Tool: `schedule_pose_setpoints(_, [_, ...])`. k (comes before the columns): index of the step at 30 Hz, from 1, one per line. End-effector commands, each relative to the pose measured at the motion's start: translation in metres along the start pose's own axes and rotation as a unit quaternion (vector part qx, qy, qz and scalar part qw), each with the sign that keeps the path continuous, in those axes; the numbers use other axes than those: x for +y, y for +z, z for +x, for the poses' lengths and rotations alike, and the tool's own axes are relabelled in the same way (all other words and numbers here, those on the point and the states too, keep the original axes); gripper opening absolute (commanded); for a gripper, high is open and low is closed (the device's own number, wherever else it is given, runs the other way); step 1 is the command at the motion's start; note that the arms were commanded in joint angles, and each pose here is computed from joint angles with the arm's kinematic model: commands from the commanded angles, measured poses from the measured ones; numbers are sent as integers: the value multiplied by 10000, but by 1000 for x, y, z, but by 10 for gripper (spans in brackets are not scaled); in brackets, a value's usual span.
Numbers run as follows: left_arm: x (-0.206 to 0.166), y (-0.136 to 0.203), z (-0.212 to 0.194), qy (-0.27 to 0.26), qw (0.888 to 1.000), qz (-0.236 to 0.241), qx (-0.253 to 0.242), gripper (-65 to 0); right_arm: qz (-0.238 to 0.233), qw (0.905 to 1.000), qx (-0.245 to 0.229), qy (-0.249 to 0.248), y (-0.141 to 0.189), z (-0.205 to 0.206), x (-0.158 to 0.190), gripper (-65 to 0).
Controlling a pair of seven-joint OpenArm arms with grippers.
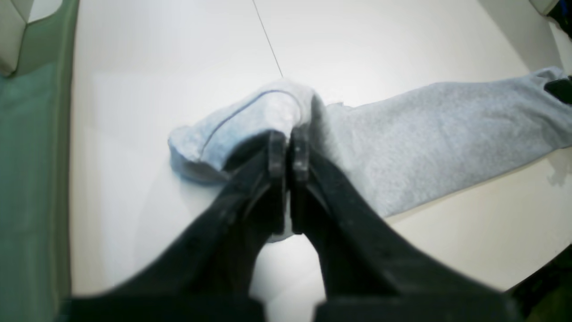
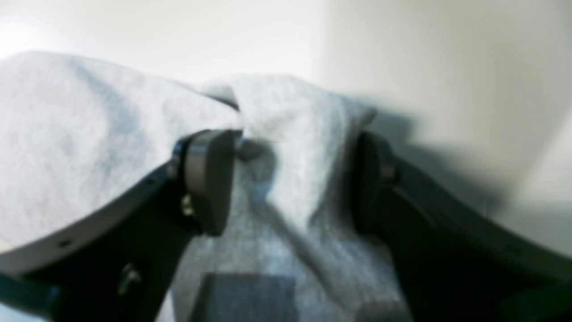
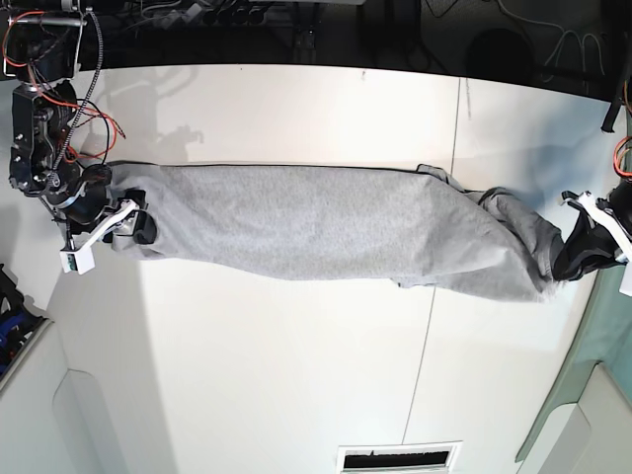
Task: Layout the t-shirt on the table in an organized manner, then fold the t-shirt properly
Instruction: 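Lift the shirt high between both grippers and swing it flat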
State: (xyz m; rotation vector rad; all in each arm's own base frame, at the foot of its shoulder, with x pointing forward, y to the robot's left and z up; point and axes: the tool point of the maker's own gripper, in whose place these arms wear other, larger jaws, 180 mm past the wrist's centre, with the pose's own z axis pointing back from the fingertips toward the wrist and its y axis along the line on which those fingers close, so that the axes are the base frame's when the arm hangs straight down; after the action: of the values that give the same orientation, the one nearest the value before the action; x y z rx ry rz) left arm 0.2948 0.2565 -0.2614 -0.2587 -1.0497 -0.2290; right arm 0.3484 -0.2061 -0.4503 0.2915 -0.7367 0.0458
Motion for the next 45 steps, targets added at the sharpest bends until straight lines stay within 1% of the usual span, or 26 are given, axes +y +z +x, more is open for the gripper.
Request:
schedule_pose_setpoints(1, [1, 3, 16, -74, 9997, -11, -234, -650, -62, 9995, -280, 104, 3, 21, -5, -362])
schedule_pose_setpoints(2, [0, 2, 15, -55, 9997, -14, -236, -650, -82, 9993, -334, 164, 3, 25, -6, -449])
schedule_pose_setpoints(4, [1, 2, 13, -61, 9998, 3, -207, -650, -108, 9979, -586, 250, 4, 36, -7, -649])
schedule_pose_setpoints(9, [8, 5, 17, -245, 9995, 108, -146, -650, -293, 9890, -1379, 447, 22, 90, -17, -650])
schedule_pose_setpoints(12, [24, 16, 31, -425, 9983, 332, -230, -650, -462, 9802, -1839, 564, 48, 133, -25, -650])
schedule_pose_setpoints(14, [39, 30, 51, -492, 9963, 533, -468, -650, -515, 9739, -2117, 640, 71, 158, -29, -650])
schedule_pose_setpoints(17, [54, 59, 89, -566, 9908, 750, -978, -650, -551, 9635, -2488, 818, 110, 191, -31, -650])
schedule_pose_setpoints(19, [53, 76, 112, -805, 9859, 742, -1262, -650, -586, 9571, -2662, 978, 134, 208, -30, -650])
schedule_pose_setpoints(22, [41, 90, 130, -1111, 9821, 634, -1385, -650, -641, 9531, -2747, 1101, 159, 220, -33, -650])
schedule_pose_setpoints(24, [30, 96, 136, -1229, 9809, 553, -1406, -650, -653, 9513, -2815, 1071, 173, 225, -35, -650])
schedule_pose_setpoints(28, [14, 109, 154, -1611, 9715, 595, -1634, -650, -600, 9480, -3016, 816, 196, 232, -45, -650])
schedule_pose_setpoints(31, [8, 123, 163, -1840, 9642, 745, -1756, -650, -489, 9483, -3078, 595, 206, 230, -51, -650])
schedule_pose_setpoints(33, [8, 127, 159, -1862, 9647, 803, -1680, -650, -456, 9487, -3086, 515, 208, 225, -53, -650])
schedule_pose_setpoints(36, [12, 120, 145, -1718, 9715, 737, -1459, -650, -448, 9552, -2879, 521, 198, 212, -53, -650])
schedule_pose_setpoints(38, [18, 110, 136, -1520, 9766, 636, -1382, -650, -483, 9598, -2701, 600, 185, 205, -53, -650])
schedule_pose_setpoints(41, [32, 80, 109, -1200, 9847, 491, -1165, -650, -570, 9640, -2467, 816, 155, 198, -53, -650])
schedule_pose_setpoints(45, [42, 26, 41, -713, 9970, 195, -221, -650, -483, 9761, -1923, 889, 108, 178, -51, -650])
